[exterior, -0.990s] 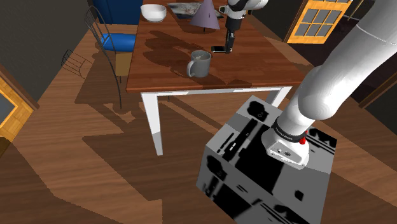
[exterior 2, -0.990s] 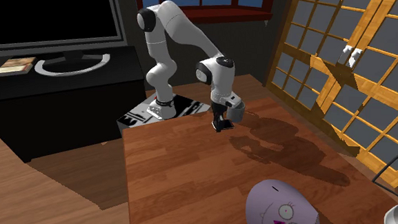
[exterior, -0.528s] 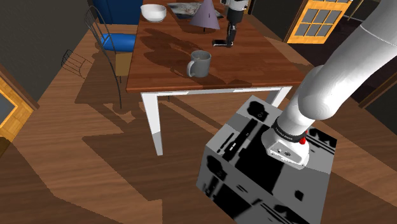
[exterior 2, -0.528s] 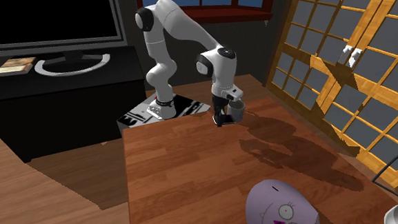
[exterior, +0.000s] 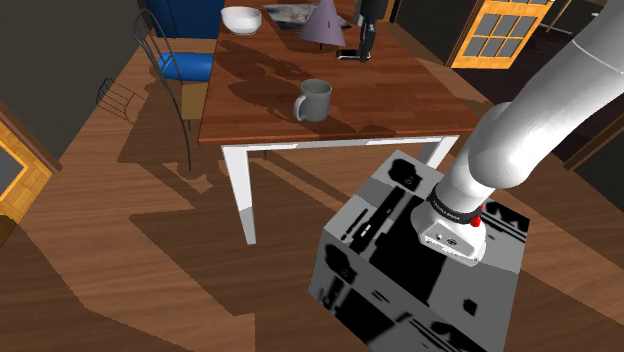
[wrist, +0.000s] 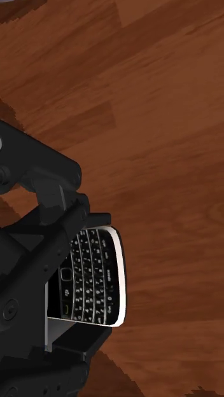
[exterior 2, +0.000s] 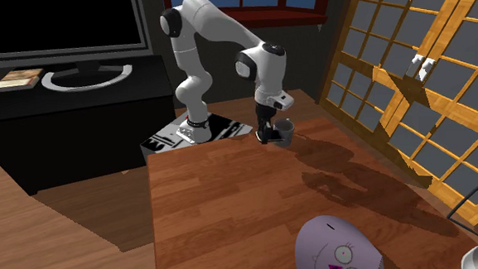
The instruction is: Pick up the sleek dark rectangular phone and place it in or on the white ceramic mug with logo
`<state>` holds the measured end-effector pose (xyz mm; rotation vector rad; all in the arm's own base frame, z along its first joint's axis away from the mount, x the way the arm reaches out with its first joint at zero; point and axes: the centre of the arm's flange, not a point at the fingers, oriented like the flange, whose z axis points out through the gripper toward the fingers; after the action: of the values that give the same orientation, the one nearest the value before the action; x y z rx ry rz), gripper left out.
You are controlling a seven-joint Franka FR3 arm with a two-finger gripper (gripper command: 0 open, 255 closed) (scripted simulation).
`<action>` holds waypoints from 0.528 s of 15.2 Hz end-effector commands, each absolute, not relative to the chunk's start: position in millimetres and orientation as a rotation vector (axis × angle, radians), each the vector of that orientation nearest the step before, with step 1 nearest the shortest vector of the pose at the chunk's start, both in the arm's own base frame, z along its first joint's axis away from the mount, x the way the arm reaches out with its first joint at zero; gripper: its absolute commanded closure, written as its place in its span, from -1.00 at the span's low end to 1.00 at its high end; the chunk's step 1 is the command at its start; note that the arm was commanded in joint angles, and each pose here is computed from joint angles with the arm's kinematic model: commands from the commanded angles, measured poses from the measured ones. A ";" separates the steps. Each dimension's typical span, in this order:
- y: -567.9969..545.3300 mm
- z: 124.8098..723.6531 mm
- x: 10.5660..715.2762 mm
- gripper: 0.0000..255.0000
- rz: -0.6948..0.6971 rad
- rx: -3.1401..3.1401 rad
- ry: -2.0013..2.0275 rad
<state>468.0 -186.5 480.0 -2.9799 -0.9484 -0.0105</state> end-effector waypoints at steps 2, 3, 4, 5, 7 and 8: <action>-185.8 495.7 468.0 1.00 -0.010 -2.980 -0.948; -185.8 501.0 468.0 1.00 -0.010 -2.980 -0.948; -185.8 505.0 468.0 1.00 -0.010 -2.980 -0.948; -172.6 505.5 468.6 1.00 -0.010 -2.980 -0.948; -146.2 506.5 469.8 1.00 -0.010 -2.980 -0.948; -133.1 507.0 470.4 1.00 -0.010 -2.980 -0.948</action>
<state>467.3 -146.2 506.5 -2.9791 -0.9500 -0.0098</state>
